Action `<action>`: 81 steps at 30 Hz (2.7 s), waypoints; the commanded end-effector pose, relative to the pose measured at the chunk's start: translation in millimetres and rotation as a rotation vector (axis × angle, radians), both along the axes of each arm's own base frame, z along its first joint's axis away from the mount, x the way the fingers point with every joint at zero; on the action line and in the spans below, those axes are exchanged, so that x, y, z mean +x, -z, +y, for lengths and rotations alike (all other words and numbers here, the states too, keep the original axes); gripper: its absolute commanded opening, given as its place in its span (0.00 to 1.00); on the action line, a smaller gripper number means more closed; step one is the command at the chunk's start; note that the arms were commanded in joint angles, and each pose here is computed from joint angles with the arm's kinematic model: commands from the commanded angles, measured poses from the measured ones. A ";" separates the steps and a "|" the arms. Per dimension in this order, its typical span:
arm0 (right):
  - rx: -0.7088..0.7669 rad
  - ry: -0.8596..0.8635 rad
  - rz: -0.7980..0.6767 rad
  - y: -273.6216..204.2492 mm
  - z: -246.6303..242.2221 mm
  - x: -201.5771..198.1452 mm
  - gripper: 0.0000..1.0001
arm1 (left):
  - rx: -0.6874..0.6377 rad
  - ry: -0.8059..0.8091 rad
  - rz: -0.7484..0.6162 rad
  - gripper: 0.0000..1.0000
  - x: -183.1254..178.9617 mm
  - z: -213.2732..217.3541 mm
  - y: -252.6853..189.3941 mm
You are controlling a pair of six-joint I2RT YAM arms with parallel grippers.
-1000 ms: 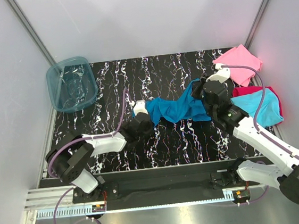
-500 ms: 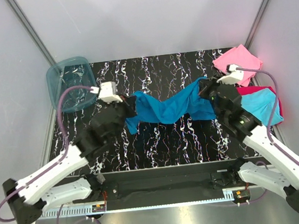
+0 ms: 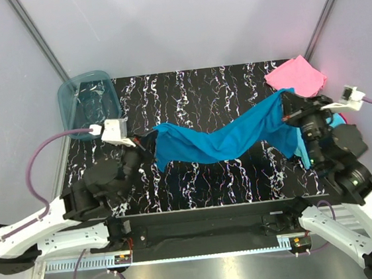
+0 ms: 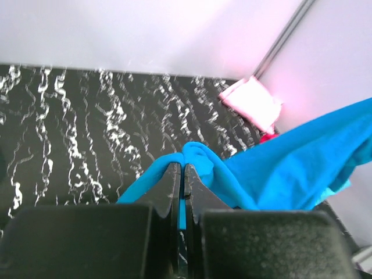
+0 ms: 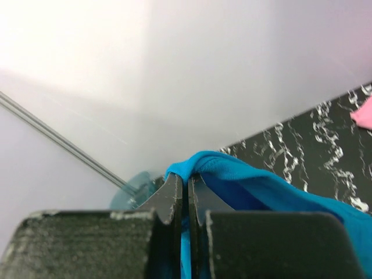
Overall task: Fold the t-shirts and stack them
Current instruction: Flatten the tshirt out
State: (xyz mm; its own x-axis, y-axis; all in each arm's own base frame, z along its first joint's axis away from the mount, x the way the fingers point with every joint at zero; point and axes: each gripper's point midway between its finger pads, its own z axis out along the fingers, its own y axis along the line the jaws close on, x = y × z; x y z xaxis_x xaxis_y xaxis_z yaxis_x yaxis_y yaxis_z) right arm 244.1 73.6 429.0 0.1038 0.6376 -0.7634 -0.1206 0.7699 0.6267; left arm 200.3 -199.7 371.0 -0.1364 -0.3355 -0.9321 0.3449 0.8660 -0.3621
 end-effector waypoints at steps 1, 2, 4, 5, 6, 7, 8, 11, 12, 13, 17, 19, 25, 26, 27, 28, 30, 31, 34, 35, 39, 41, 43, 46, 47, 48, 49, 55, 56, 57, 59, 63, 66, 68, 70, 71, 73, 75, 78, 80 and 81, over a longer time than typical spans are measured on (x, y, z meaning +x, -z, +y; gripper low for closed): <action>0.020 -0.005 -0.095 -41.8 -11.8 -19.8 0.00 | -0.094 -0.062 -0.073 0.00 -7.8 29.9 -54.3; 0.020 -0.014 -0.108 -46.7 -12.0 -23.2 0.00 | -0.103 -0.055 -0.081 0.00 -9.9 31.3 -60.2; 0.009 -0.053 -0.141 -57.6 -9.0 -31.1 0.00 | -0.119 -0.041 -0.105 0.00 -15.1 36.3 -77.2; 0.002 -0.069 -0.154 -61.6 -7.1 -33.9 0.00 | -0.130 -0.042 -0.116 0.00 -15.9 38.9 -84.0; -0.013 -0.110 -0.184 -69.2 -2.2 -40.0 0.00 | -0.136 -0.040 -0.131 0.00 -17.3 42.9 -93.0; -0.020 -0.126 -0.193 -71.3 0.1 -42.2 0.00 | -0.133 -0.040 -0.138 0.00 -17.6 44.7 -96.3; -0.025 -0.141 -0.202 -73.7 2.1 -44.1 0.00 | -0.144 -0.039 -0.146 0.00 -18.5 47.6 -101.3; -0.042 -0.172 -0.204 -76.5 5.4 -49.4 0.00 | -0.167 -0.014 -0.164 0.00 -22.5 52.1 -111.9; -0.044 -0.170 -0.195 -75.0 4.7 -49.6 0.00 | -0.173 -0.014 -0.164 0.00 -22.7 52.9 -112.9; -0.045 -0.167 -0.174 -71.0 3.5 -50.1 0.00 | -0.166 -0.010 -0.162 0.00 -22.7 51.2 -111.0; -0.036 -0.142 -0.100 -50.5 2.0 -42.2 0.00 | -0.120 -0.075 -0.118 0.00 -14.6 47.1 -83.5; -0.020 -0.148 -0.093 -43.3 0.7 -46.0 0.00 | -0.097 -0.090 -0.089 0.00 -11.6 39.4 -60.9; -0.035 -0.185 -0.127 -52.4 -3.5 -65.9 0.00 | -0.098 -0.049 -0.091 0.00 -15.9 36.5 -51.6; -0.038 -0.194 -0.131 -52.7 -3.2 -68.3 0.00 | -0.125 -0.017 -0.109 0.00 -18.8 34.0 -59.5; -0.041 -0.204 -0.139 -52.6 -2.4 -70.8 0.00 | -0.120 0.042 -0.137 0.00 -24.1 27.9 -65.0; -0.047 -0.225 -0.153 -51.9 -1.7 -76.7 0.00 | -0.134 0.081 -0.159 0.00 -28.8 26.6 -70.6; -0.054 -0.240 -0.169 -50.9 -2.1 -82.9 0.00 | -0.131 0.191 -0.217 0.00 -40.8 14.1 -78.7; -0.057 -0.251 -0.181 -49.3 -3.4 -89.1 0.00 | -0.126 0.222 -0.229 0.00 -44.7 11.0 -79.6; -0.073 -0.310 -0.194 -45.1 1.1 -102.6 0.00 | -0.128 0.325 -0.263 0.00 -58.5 0.5 -81.7; -0.073 -0.325 -0.188 -42.5 2.6 -104.8 0.00 | -0.135 0.340 -0.268 0.00 -61.1 1.1 -82.8; -0.063 -0.383 -0.131 -21.6 10.9 -109.7 0.00 | -0.153 0.336 -0.236 0.00 -61.3 1.3 -71.5; -0.069 -0.362 -0.023 10.6 13.1 -97.3 0.00 | -0.105 0.252 -0.187 0.00 -48.4 2.2 -44.4; -0.089 -0.335 0.105 57.8 18.1 -79.8 0.00 | -0.089 0.053 -0.093 0.00 -26.6 18.9 -8.4; -0.066 -0.315 0.180 86.0 21.2 -69.7 0.00 | -0.074 -0.042 -0.051 0.00 -17.7 23.5 22.5; -0.063 -0.312 0.205 95.4 23.2 -66.2 0.00 | -0.055 -0.068 -0.036 0.00 -15.3 23.6 37.0; -0.070 -0.310 0.248 112.3 26.7 -60.7 0.00 | -0.058 -0.121 -0.019 0.00 -11.4 28.3 45.2; -0.064 -0.300 0.280 122.3 28.9 -55.2 0.00 | -0.038 -0.148 -0.011 0.00 -8.2 27.7 53.3; -0.089 -0.183 0.416 176.6 27.5 -24.4 0.00 | 0.044 -0.292 0.062 0.00 20.9 33.9 94.3; -0.092 -0.166 0.422 180.5 26.3 -20.6 0.00 | 0.049 -0.301 0.074 0.00 26.6 32.6 102.0; -0.095 -0.121 0.426 187.6 21.5 -13.7 0.00 | 0.061 -0.321 0.092 0.00 35.7 36.7 116.5; -0.094 -0.079 0.452 199.1 19.8 -5.0 0.00 | 0.038 -0.341 0.099 0.00 46.2 37.1 123.0; -0.065 -0.035 0.447 209.3 28.3 20.3 0.00 | 0.114 -0.433 0.124 0.00 74.3 39.7 147.9; -0.088 -0.011 0.473 215.9 38.4 44.1 0.00 | 0.156 -0.465 0.121 0.00 93.5 33.4 153.4; -0.124 0.006 0.515 229.7 44.2 59.8 0.00 | 0.143 -0.459 0.100 0.00 104.1 25.6 146.9; -0.142 0.030 0.516 231.0 46.9 77.9 0.00 | 0.168 -0.472 0.105 0.00 118.1 23.5 155.2; -0.146 0.040 0.518 232.5 46.3 84.3 0.00 | 0.159 -0.464 0.103 0.00 124.6 18.7 151.4; -0.147 0.058 0.527 234.2 43.3 102.2 0.00 | 0.179 -0.482 0.115 0.00 136.2 19.2 159.0; -0.132 0.057 0.515 231.1 42.4 114.7 0.00 | 0.191 -0.487 0.109 0.00 144.3 19.8 158.2; -0.141 0.103 0.550 244.5 26.3 132.5 0.00 | 0.219 -0.531 0.115 0.00 157.5 28.4 163.1; -0.134 0.141 0.568 249.5 9.7 138.9 0.00 | 0.224 -0.577 0.124 0.00 160.8 41.0 165.5; -0.121 0.142 0.555 248.7 7.6 144.2 0.00 | 0.230 -0.611 0.131 0.00 162.7 52.9 169.9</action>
State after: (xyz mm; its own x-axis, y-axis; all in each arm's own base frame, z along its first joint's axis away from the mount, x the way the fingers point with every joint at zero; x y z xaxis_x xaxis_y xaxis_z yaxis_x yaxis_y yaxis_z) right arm 361.9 91.0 149.5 -0.3594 0.5145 -0.7785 0.3314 0.8503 0.4089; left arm 346.6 -158.9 172.7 -0.2010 -0.1041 -0.9740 -0.2056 0.9767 -0.0619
